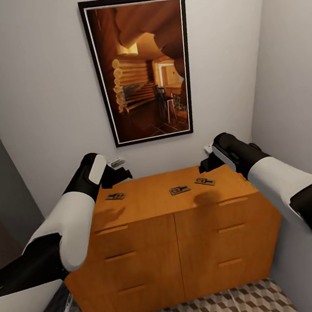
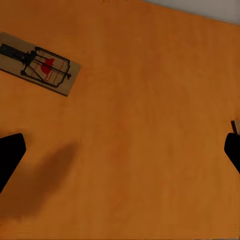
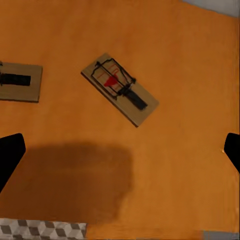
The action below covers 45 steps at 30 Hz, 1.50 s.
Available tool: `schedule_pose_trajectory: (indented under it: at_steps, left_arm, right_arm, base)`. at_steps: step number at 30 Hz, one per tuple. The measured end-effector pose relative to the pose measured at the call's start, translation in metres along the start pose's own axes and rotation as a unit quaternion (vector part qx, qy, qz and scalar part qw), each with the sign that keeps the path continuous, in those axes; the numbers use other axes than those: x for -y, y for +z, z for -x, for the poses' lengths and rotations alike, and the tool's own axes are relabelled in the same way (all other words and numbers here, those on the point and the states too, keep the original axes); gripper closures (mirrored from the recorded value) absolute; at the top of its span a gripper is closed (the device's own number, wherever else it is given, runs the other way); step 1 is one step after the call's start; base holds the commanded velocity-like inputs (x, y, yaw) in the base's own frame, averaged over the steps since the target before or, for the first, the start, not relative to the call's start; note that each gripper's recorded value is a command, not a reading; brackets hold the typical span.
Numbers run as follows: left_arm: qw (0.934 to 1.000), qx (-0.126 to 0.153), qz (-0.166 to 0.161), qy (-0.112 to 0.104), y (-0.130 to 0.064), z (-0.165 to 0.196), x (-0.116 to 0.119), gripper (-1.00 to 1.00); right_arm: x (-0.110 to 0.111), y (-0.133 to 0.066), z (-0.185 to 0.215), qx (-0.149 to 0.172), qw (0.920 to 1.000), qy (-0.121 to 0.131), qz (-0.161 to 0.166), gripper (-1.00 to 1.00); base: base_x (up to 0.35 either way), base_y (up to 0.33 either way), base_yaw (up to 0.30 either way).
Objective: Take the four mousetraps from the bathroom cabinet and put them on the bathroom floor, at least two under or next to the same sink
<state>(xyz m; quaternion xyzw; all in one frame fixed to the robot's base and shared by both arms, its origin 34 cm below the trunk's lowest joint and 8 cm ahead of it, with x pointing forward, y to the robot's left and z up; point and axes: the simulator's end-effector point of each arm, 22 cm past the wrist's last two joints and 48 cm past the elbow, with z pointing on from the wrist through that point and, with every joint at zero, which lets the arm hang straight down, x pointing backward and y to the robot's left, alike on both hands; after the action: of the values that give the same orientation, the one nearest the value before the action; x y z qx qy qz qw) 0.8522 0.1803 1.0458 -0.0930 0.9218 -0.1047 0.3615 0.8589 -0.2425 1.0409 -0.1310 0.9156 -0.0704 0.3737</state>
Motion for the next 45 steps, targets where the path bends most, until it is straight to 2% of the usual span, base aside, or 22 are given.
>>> schedule_pose_trajectory:
  at_steps: [9,15,26,29,34,40,41,45]
  left_arm:
    - [0.9999,-0.006,0.007,0.014,0.004,-0.007,0.002,-1.0]
    - [0.9997,-0.011,0.01,0.019,0.006,-0.011,0.002,-1.0]
    - [0.9997,-0.012,0.01,0.02,0.007,-0.012,0.002,-1.0]
    - [0.9997,-0.012,0.009,0.021,0.007,-0.012,0.004,-1.0]
    - [0.9995,-0.014,0.013,0.027,0.009,-0.015,0.004,-1.0]
    - [0.9993,-0.017,0.014,0.029,0.011,-0.018,0.003,-1.0]
    - [0.9993,-0.017,0.014,0.029,0.011,-0.019,0.003,-1.0]
    - [0.9993,-0.018,0.015,0.029,0.011,-0.019,0.003,-1.0]
  right_arm:
    - [0.0,0.001,-0.018,-0.015,0.9977,-0.044,0.05,-1.0]
    - [0.0,-0.002,-0.018,-0.013,0.9964,-0.064,0.055,-1.0]
    - [-0.005,-0.004,-0.005,0.014,0.9943,-0.092,0.053,-1.0]
    - [-0.012,-0.003,-0.005,0.018,0.9922,-0.108,0.06,-1.0]
    - [-0.033,-0.004,-0.009,0.019,0.9852,-0.14,0.097,-1.0]
    - [-0.036,-0.005,-0.01,0.018,0.9805,-0.171,0.095,-1.0]
    - [-0.04,-0.005,-0.011,0.016,0.9782,-0.181,0.099,-1.0]
    - [-0.048,-0.007,-0.012,0.02,0.9745,-0.19,0.118,-1.0]
  base:
    - [0.138,-0.087,0.0]
    - [0.016,-0.011,0.0]
    - [0.036,-0.001,0.0]
    - [0.243,0.0,0.0]
    - [0.127,0.0,0.0]
    - [0.029,0.0,0.0]
    - [0.003,0.0,0.0]
    - [0.002,0.0,0.0]
